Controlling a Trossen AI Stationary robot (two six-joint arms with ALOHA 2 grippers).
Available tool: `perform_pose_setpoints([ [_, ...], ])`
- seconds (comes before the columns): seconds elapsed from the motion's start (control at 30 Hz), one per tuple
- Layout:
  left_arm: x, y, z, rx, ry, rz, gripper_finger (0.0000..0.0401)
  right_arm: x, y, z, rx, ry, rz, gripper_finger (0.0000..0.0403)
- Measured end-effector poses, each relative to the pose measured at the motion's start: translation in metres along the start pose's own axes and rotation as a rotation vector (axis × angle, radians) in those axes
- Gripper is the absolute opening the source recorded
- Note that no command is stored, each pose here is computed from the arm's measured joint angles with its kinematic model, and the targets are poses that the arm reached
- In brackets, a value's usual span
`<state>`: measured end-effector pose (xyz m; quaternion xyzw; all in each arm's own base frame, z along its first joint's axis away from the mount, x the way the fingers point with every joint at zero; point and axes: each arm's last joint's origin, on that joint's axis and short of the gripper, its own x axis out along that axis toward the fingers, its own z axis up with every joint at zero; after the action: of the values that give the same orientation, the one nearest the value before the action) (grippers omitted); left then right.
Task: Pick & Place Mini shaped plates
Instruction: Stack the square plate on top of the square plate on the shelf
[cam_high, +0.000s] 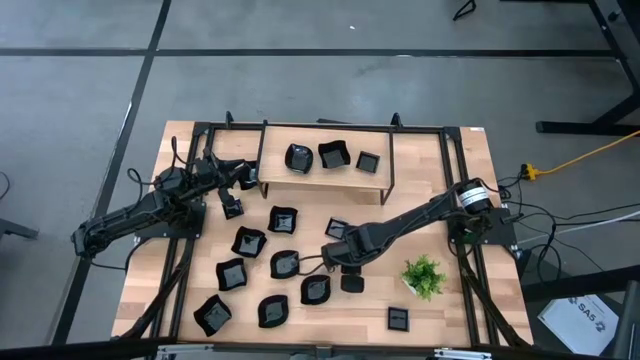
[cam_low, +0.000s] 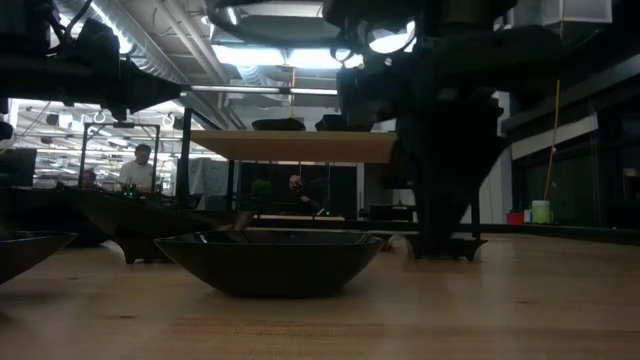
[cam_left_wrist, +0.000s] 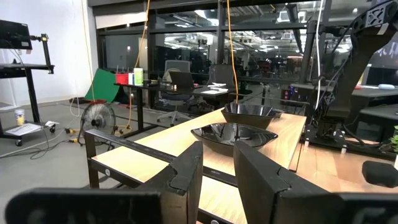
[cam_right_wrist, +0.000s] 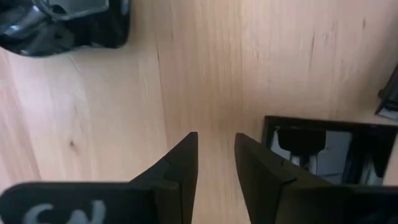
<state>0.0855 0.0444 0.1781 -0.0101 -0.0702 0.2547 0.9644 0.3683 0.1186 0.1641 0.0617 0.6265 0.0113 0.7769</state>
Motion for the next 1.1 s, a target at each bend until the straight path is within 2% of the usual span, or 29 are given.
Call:
perform_pose_setpoints([
  [0.23, 0.000, 0.000, 0.000, 0.000, 0.000, 0.000, 0.0086, -0.001, 0.000, 0.002, 0.000, -0.014, -0.002, 0.0106],
  [0.47, 0.000, 0.000, 0.000, 0.000, 0.000, 0.000, 0.0086, -0.020, 0.009, 0.016, -0.036, -0.082, 0.023, 0.0106],
  [0.73, 0.000, 0.000, 0.000, 0.000, 0.000, 0.000, 0.0086, -0.013, -0.003, 0.001, 0.026, -0.003, -0.170, 0.0106],
  [1.1, 0.000, 0.000, 0.000, 0.000, 0.000, 0.000, 0.0086, -0.010, -0.004, -0.002, 0.037, 0.003, -0.179, 0.0106],
])
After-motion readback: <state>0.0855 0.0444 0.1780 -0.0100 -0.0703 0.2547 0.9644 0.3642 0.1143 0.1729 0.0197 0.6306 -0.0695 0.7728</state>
